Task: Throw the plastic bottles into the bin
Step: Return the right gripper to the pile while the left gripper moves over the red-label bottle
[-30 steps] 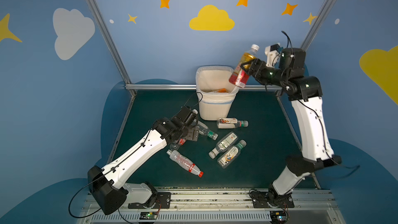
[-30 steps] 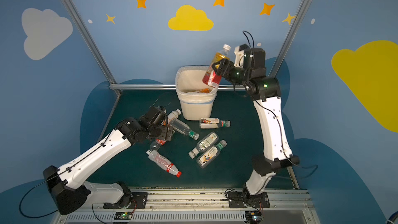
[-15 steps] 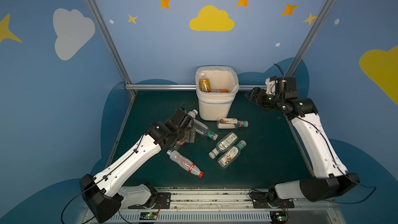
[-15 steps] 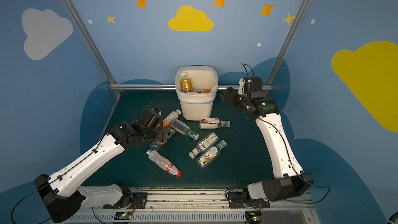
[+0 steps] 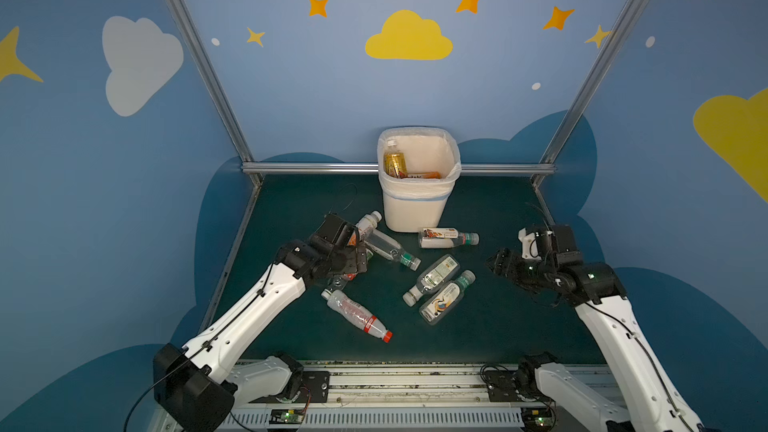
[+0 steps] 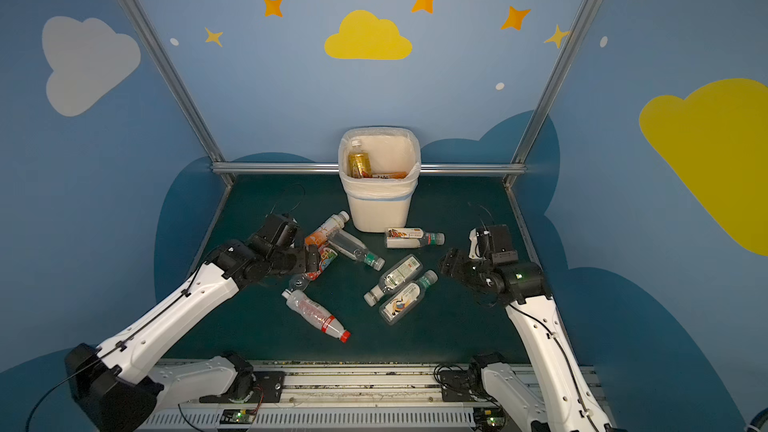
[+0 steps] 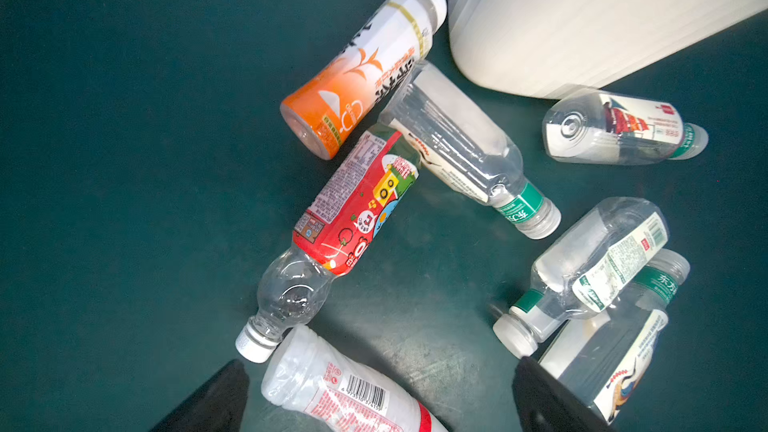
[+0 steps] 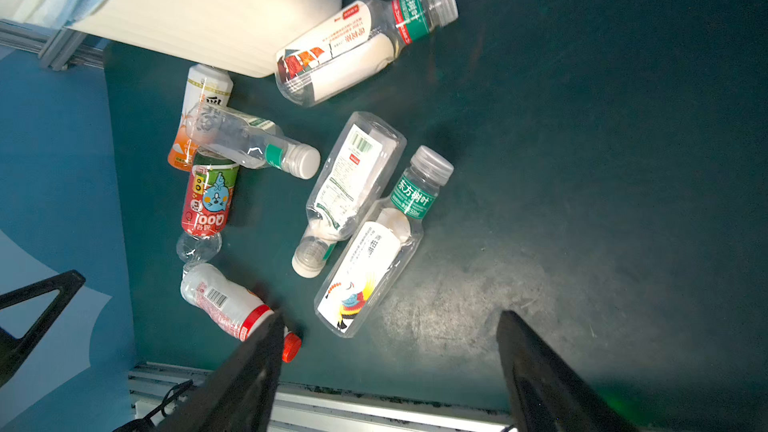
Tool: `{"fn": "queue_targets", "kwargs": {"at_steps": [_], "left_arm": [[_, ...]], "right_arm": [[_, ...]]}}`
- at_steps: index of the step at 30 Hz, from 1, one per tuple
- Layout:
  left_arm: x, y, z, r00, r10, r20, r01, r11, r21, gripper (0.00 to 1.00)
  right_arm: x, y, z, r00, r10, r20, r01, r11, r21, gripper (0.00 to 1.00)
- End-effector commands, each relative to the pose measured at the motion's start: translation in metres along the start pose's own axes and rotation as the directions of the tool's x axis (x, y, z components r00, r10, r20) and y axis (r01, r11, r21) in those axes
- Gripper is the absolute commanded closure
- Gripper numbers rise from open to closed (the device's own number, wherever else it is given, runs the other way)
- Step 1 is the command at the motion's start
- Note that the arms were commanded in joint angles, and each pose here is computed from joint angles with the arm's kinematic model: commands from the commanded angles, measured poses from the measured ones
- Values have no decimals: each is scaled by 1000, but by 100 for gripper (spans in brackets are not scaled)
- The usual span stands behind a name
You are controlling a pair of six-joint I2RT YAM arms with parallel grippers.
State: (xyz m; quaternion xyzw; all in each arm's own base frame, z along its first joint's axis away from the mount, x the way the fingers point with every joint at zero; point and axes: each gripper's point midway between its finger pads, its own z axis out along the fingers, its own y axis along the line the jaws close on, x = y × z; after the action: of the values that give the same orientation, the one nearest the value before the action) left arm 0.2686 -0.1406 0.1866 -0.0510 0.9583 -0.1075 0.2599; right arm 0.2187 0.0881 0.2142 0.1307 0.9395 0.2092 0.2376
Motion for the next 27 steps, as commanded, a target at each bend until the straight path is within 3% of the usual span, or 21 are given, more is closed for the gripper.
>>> {"fn": "queue_targets", "kwargs": {"at_steps": [1,10,17,27], "left_arm": [[-2,-14,-2,1000,-29,1,29,997,77,0],[15,-2,8,999,13,-48,-12,1000,15,0],[8,10,12,987,148,-63,-153,985,-77,0],[4,7,30,983,146,-110,-157,983,-96,0]], "right_arm": [[5,1,3,1000,13,-16,-13,1000,-9,19],[21,2,29,993,12,-118,-14,1000,-11,23],[31,5,43,987,8,-161,-10,1000,-14,23],[34,11,44,987,-2,-158,-2,1000,-26,24]]}}
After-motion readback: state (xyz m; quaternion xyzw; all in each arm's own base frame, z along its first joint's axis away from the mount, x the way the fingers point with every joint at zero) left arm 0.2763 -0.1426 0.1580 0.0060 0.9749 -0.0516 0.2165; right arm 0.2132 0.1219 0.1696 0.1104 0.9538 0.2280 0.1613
